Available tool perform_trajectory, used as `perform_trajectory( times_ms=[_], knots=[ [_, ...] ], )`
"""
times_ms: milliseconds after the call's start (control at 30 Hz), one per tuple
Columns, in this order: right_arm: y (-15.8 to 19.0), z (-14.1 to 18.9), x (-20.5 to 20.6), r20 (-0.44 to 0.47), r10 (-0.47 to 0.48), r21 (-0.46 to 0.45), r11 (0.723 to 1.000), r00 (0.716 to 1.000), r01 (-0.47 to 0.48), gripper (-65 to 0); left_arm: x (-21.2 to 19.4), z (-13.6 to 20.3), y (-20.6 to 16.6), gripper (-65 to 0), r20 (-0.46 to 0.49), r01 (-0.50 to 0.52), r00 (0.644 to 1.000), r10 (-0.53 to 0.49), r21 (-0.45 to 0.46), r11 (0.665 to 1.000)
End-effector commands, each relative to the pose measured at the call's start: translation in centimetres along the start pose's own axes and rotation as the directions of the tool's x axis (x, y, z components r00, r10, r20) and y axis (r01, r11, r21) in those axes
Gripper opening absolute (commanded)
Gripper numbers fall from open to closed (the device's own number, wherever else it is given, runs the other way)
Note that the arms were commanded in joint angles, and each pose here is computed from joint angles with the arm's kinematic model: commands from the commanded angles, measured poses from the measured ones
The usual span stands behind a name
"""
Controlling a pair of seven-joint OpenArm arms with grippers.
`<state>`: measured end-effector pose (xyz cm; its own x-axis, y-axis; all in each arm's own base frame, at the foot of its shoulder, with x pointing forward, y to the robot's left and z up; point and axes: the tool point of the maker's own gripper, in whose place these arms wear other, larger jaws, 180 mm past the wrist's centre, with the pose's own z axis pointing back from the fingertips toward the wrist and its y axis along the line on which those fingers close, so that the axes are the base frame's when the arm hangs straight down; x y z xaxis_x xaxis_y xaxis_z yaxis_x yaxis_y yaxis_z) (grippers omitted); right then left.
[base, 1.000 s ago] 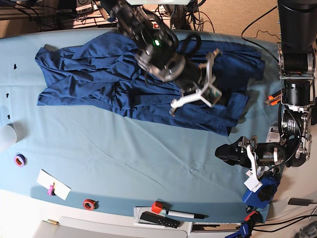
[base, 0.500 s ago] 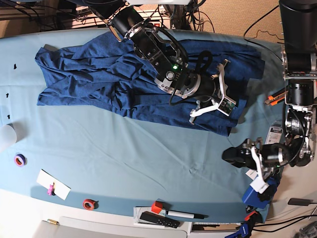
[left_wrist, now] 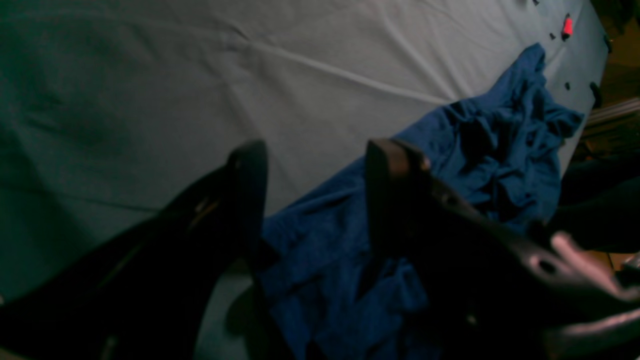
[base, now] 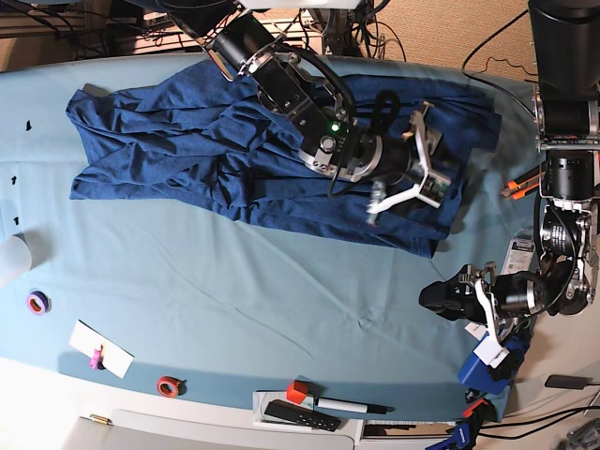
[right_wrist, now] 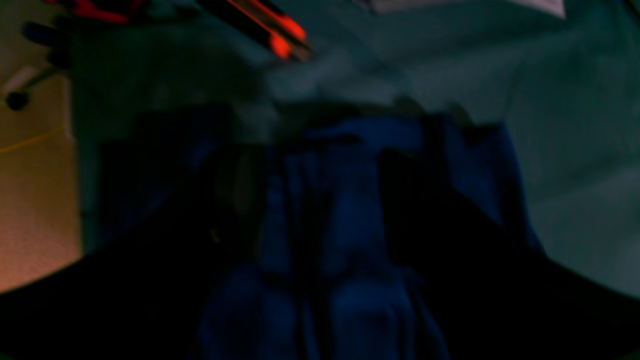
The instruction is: Layout the t-shirt on the table in an organized manner, then fold the t-shirt properly
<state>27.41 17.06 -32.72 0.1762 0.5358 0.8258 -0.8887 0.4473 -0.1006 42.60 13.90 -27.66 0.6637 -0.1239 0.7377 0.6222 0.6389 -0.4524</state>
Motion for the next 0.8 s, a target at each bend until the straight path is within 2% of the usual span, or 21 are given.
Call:
perform_trajectory(
  times_ms=[0, 67, 133, 300, 467, 600, 667, 767],
  knots=[
    [-2.1, 0.9, 2.4, 0.055, 0.002, -0.078, 0.997, 0.999, 0.003, -30.1, 2.8, 1.1, -0.1, -33.5, 0.064, 0.039, 0.997, -0.039, 0.008, 0.999],
    [-5.3, 2.7, 2.3, 0.034, -0.039, -0.197, 0.979, 0.999, 0.045, -30.1, 2.6, 1.1, 0.0, -33.5, 0.057, 0.041, 0.997, -0.042, 0.016, 0.999],
    [-8.3, 4.9, 2.6, 0.071, -0.084, -0.285, 0.953, 0.994, 0.101, -30.1, 2.6, 1.1, 0.1, -33.5, 0.053, 0.044, 0.998, -0.045, 0.022, 0.999],
    [-14.7, 11.4, 0.8, 0.166, -0.21, -0.453, 0.852, 0.964, 0.263, -30.1, 2.8, 1.1, 0.3, -33.5, 0.067, 0.047, 0.997, -0.049, 0.032, 0.998],
    [-17.6, 16.5, -4.8, 0.209, -0.355, -0.495, 0.765, 0.911, 0.411, -30.1, 2.7, 1.1, 0.5, -33.5, 0.057, 0.051, 0.997, -0.054, 0.043, 0.998],
    [-17.9, 20.0, -10.1, 0.209, -0.474, -0.49, 0.706, 0.855, 0.511, -30.1, 2.7, 2.0, 1.7, -33.5, 0.055, 0.066, 0.996, -0.072, 0.099, 0.993],
    [-18.0, 22.2, -12.4, 0.234, -0.524, -0.498, 0.658, 0.819, 0.564, -30.1, 3.1, 3.0, 2.4, -33.5, 0.071, 0.072, 0.994, -0.081, 0.129, 0.989],
    [-18.4, 26.2, -15.7, 0.281, -0.575, -0.534, 0.571, 0.768, 0.623, -30.1, 3.8, 4.6, 3.3, -33.5, 0.075, 0.084, 0.992, -0.097, 0.166, 0.983]
  ],
)
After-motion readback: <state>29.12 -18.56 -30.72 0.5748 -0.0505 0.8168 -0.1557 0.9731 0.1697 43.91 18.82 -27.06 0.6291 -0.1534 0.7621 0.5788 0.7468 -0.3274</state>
